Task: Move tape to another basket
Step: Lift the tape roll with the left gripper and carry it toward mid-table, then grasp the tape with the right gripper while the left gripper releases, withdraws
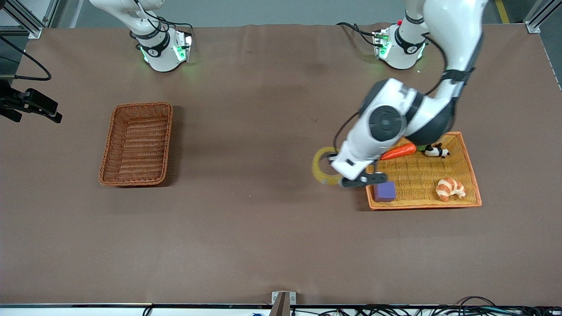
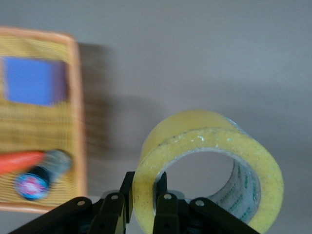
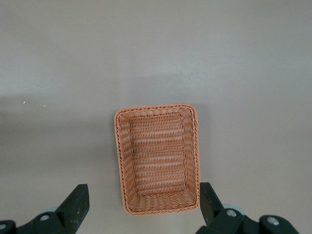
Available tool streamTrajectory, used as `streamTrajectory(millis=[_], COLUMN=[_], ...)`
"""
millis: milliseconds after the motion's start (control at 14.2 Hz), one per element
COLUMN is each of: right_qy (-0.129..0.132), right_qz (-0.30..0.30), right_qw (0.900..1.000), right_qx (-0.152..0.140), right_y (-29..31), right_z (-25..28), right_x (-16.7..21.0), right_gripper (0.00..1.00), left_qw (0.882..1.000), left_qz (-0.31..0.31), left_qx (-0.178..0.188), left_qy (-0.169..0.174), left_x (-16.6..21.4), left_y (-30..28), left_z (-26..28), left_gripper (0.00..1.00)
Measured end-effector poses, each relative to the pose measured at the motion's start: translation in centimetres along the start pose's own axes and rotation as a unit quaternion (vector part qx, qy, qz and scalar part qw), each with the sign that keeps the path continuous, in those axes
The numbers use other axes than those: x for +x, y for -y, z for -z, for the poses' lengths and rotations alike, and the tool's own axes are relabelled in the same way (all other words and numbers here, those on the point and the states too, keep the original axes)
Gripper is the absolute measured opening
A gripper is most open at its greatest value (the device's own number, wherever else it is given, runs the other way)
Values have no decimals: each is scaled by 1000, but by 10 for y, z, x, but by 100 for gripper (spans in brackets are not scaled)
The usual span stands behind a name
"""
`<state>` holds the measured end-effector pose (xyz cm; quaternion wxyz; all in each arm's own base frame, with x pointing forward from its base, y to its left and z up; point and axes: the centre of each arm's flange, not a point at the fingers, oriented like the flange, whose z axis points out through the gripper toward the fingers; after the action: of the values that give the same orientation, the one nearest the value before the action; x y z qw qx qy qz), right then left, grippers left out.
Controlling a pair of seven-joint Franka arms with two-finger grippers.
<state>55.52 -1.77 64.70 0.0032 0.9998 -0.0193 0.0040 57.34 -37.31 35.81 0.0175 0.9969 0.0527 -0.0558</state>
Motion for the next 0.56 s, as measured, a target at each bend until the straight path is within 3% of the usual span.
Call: streamTrajectory(millis=[565], right_qy=[0], right_qz=[0], right_qw=[1000], right_qx=[0], right_y=[0], right_z=[0], right_x=[0], right_gripper=[100], left_qw=[999], left_qz=[-15], left_qx=[-34], left_qy=[10], left_x=[-72], left_y=[-135], left_z=[-117], left_gripper=[21])
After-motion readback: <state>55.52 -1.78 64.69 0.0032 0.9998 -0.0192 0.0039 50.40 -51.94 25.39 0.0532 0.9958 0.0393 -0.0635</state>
